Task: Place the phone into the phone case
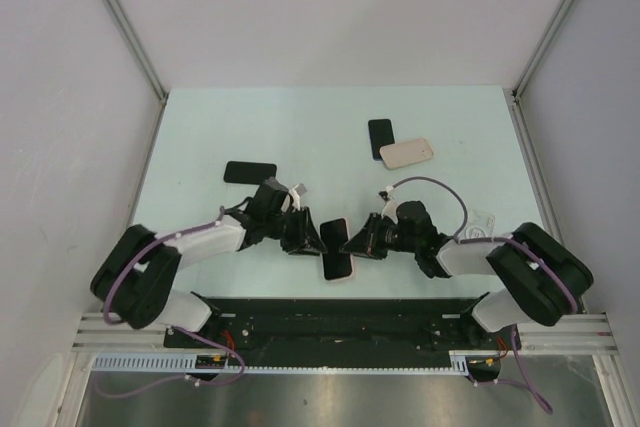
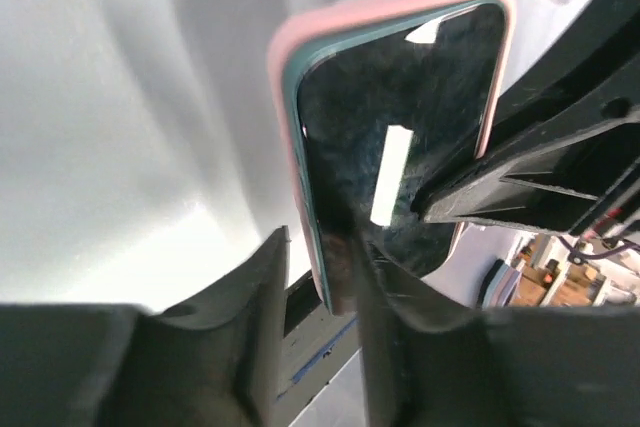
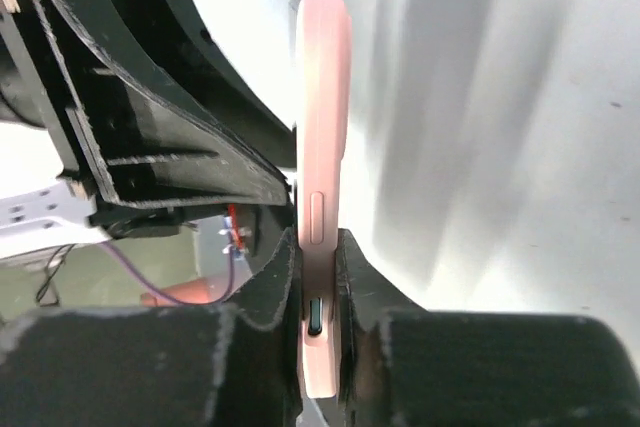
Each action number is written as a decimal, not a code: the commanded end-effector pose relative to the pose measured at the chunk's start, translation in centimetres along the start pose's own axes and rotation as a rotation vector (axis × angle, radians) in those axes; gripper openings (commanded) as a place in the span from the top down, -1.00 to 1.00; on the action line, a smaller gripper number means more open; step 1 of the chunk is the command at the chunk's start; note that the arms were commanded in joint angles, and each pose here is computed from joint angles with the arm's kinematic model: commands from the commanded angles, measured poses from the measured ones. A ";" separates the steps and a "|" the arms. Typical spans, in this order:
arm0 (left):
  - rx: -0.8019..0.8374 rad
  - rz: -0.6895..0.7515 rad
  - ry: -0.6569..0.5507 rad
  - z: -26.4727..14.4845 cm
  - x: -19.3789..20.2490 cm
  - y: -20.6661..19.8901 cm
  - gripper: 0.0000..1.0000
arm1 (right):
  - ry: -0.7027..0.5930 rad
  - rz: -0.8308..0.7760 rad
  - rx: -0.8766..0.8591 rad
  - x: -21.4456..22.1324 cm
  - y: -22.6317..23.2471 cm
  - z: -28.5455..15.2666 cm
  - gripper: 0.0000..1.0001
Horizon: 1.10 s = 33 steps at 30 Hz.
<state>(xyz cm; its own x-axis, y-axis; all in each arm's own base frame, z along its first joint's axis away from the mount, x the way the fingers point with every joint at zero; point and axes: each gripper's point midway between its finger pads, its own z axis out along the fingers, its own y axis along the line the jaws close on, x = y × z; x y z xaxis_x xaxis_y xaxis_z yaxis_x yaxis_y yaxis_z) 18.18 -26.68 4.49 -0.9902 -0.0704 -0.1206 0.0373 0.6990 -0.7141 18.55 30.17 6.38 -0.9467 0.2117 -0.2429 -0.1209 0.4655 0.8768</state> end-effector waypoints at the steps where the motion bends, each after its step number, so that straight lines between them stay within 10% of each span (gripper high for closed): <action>1: 0.118 0.150 -0.148 -5.2 -3.5 -4.6 0.11 | -0.053 -0.157 -0.285 -2.6 8.4 -2.7 0.97; 16: 0.595 0.418 -0.381 -17.3 -3.9 -14.5 -0.15 | -0.066 -0.302 -0.655 -2.5 19.0 -10.6 1.00; 33: 0.692 0.420 -0.365 -17.3 -3.6 -15.2 -0.01 | 0.001 -0.276 -0.761 -0.5 21.1 -10.8 1.00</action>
<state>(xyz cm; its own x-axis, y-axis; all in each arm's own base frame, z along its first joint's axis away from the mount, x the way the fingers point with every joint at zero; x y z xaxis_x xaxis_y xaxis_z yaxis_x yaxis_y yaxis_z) 18.88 -24.67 26.25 -0.8031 -0.2017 -0.5606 0.5312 0.1837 -0.8271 14.29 30.40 25.24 -0.9033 0.1521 -0.4011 -0.4169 -0.0910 0.9044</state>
